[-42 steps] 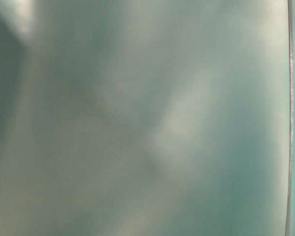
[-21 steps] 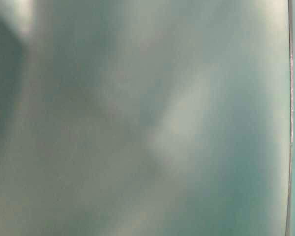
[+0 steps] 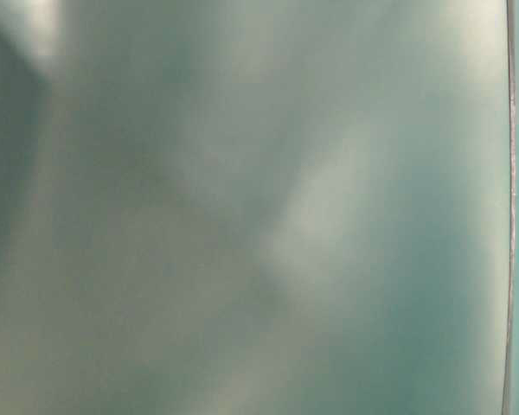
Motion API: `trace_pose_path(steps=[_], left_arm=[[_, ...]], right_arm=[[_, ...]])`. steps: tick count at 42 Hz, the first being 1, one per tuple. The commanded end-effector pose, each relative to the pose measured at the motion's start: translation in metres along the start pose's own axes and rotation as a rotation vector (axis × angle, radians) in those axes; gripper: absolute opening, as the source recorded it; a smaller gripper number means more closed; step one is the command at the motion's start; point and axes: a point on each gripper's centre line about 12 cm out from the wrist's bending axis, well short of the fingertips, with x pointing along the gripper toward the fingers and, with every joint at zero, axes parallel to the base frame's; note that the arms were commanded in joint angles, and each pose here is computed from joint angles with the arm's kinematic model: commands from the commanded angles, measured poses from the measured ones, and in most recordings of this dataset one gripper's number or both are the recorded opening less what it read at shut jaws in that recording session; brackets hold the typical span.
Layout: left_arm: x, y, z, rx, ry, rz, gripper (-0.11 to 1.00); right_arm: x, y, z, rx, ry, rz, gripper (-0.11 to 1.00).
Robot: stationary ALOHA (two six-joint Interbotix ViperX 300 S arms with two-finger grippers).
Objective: Scoop the yellow hexagonal prism block from the bowl with a spoon using the right arm.
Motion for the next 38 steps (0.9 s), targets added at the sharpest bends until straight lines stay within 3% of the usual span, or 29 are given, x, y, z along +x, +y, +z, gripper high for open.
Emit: trace_pose_path(steps=[1, 22, 27, 31, 38], left_arm=[[0.0019, 0.0, 0.0024, 0.003, -0.008, 0.0, 0.0], [0.0019, 0.0003, 0.0025, 0.003, -0.008, 0.001, 0.0], [0.0019, 0.0003, 0.0025, 0.003, -0.008, 0.001, 0.0], [0.0019, 0.0003, 0.0025, 0.005, -0.008, 0.001, 0.0], [0.0019, 0.0002, 0.0024, 0.006, -0.008, 0.001, 0.0]], right_arm=[[0.0017, 0.002, 0.0036, 0.004, -0.024, 0.006, 0.51], [0.0031, 0.002, 0.0018, -0.002, -0.02, 0.004, 0.5], [0.0031, 0.0019, 0.0022, -0.001, -0.023, 0.003, 0.42], [0.0027, 0.0017, 0.0025, -0.001, -0.027, 0.003, 0.23], [0.0016, 0.0023, 0.0071, 0.009, -0.043, 0.007, 0.22]])
